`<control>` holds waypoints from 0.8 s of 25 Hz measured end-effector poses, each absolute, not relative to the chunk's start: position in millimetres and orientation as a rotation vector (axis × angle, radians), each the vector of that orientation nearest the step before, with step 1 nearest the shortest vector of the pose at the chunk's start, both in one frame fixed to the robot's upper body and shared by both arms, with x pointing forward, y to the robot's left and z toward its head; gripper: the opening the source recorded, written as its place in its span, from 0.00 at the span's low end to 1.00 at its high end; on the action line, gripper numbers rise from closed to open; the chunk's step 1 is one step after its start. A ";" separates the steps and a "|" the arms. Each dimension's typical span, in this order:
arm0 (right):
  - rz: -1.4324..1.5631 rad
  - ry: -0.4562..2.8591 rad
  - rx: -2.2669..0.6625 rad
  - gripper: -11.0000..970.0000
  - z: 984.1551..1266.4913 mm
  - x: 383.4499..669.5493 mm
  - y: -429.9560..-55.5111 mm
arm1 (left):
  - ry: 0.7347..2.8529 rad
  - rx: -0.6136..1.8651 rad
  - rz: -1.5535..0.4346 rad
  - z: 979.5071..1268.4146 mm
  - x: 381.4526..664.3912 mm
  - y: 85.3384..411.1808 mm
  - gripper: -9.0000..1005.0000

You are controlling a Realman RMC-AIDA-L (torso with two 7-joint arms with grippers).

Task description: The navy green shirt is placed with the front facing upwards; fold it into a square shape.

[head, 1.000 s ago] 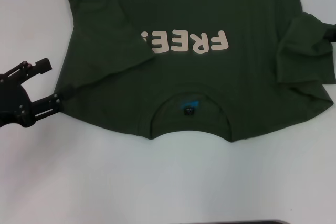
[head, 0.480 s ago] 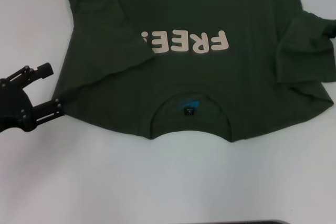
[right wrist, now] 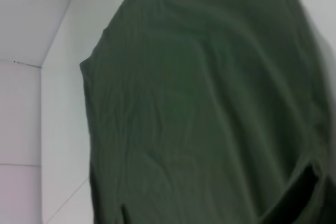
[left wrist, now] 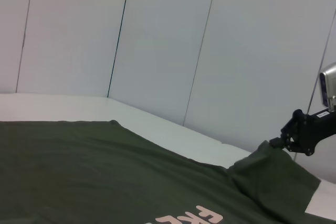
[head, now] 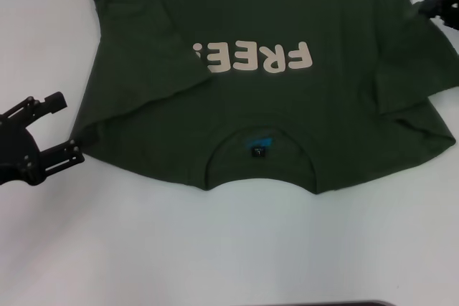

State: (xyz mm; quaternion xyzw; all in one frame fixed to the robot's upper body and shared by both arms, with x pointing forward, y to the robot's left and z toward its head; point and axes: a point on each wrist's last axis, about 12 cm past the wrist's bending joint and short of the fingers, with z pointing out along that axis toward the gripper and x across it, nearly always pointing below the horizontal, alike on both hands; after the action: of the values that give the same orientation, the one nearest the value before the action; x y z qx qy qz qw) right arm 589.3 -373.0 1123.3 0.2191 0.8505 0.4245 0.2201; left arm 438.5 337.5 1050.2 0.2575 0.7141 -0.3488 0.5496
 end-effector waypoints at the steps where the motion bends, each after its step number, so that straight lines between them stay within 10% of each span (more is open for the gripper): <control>1: 1.182 2.348 0.602 0.01 1122.3 591.2 -368.2 | 1.692 0.609 -0.826 1049.8 437.9 337.3 0.86; 20: 1.229 2.324 0.575 0.01 1109.2 612.2 -321.7 | 1.686 0.610 -0.815 1048.6 435.7 336.9 0.86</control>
State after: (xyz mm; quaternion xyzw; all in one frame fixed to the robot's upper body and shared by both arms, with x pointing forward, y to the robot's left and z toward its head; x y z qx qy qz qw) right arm 612.2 -321.7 1109.2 0.2082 0.8419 0.4450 0.2233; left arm 435.7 336.9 1048.6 0.2578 0.7132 -0.3449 0.5530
